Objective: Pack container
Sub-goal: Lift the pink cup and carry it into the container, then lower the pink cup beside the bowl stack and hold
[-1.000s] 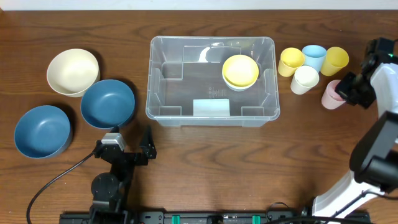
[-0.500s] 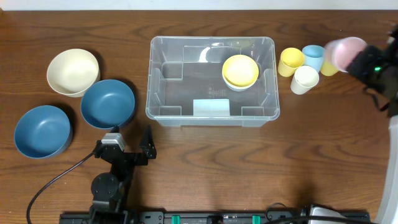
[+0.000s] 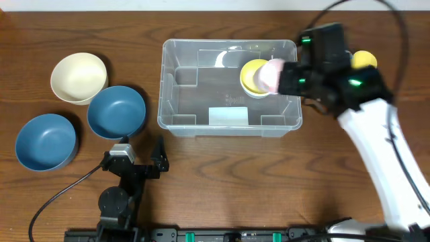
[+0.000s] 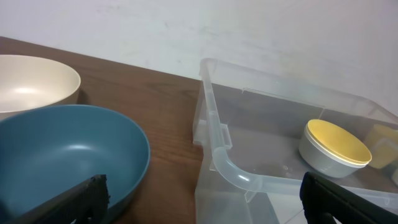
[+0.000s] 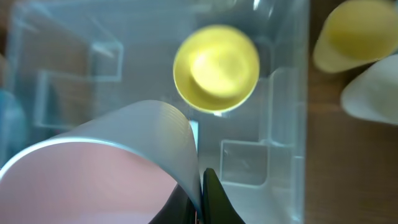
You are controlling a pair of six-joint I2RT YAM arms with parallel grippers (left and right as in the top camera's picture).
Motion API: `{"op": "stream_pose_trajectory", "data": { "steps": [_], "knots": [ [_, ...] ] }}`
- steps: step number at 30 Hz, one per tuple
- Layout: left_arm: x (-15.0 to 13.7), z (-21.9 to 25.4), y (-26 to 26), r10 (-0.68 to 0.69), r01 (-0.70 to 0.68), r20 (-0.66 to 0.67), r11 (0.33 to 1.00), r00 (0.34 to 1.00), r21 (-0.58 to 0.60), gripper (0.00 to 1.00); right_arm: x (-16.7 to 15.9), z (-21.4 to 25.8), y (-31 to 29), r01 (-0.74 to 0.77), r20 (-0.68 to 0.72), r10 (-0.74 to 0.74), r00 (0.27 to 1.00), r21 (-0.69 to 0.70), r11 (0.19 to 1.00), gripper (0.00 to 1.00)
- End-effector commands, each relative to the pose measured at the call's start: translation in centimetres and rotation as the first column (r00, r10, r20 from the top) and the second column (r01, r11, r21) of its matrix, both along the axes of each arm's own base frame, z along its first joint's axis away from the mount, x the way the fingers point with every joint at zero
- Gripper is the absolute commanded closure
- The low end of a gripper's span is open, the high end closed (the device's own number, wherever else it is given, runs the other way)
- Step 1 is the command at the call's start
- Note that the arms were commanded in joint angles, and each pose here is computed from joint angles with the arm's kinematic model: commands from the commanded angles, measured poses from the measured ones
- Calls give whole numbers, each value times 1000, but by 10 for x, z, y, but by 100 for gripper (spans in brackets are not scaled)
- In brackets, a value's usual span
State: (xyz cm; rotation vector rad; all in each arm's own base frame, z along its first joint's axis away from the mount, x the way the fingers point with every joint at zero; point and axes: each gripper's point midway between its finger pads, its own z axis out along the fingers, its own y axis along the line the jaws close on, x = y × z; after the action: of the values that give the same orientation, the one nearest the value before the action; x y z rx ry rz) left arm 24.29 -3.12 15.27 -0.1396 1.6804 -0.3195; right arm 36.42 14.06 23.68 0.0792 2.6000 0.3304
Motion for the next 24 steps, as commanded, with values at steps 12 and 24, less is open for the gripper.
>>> {"op": "stream_pose_trajectory", "data": {
  "steps": [12, 24],
  "knots": [
    [-1, -15, 2, 7, -6, -44, 1000, 999, 26, 2, 4, -124, 41, -91, -261, 43, 964, -177, 980, 99],
    [-1, -15, 2, 7, -6, -44, 1000, 999, 26, 2, 0, -150, 28, -92, -304, 7, 953, -267, 959, 99]
  ]
}}
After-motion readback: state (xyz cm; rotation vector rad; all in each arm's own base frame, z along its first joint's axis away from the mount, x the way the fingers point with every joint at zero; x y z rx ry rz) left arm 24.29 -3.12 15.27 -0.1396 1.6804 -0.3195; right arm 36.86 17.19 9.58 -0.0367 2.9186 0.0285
